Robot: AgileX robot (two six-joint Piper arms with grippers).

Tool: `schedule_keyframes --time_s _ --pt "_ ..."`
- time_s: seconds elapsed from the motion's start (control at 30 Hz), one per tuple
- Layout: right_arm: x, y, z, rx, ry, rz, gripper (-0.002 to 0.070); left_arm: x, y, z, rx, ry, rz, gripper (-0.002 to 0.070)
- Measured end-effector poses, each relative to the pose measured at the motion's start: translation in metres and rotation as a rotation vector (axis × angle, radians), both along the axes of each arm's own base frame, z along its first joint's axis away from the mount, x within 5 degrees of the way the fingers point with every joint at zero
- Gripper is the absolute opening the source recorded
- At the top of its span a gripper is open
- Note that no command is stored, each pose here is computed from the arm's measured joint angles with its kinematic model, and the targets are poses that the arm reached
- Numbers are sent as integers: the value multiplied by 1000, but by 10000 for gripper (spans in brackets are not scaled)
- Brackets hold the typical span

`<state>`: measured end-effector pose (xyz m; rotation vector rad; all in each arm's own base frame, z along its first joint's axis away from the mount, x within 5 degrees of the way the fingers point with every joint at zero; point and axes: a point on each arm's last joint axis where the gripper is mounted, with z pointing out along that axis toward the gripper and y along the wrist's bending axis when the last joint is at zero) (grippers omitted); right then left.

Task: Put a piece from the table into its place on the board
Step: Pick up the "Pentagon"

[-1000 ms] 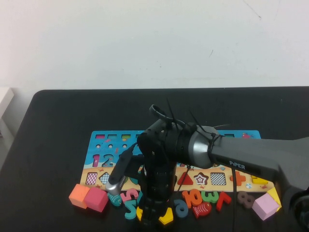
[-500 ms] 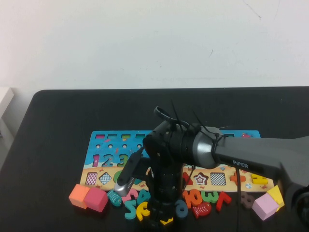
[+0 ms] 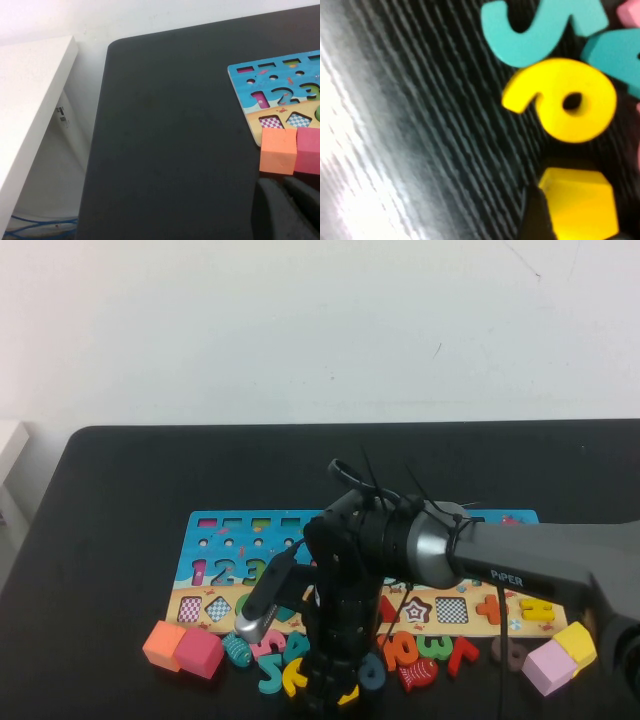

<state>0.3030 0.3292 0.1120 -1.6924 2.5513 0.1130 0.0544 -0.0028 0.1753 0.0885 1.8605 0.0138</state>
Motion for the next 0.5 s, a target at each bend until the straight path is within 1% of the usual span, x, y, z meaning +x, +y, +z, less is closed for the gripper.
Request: schedule_keyframes --time_s 0.13,0.2,0.5 --pt "-4 2 0 13 12 6 515 0 0 0 0 0 0 -1" --pt "-7 4 0 12 13 16 524 0 0 0 0 0 0 -1" --pt "-9 6 -4 6 0 27 530 0 0 0 -2 0 1 -1"
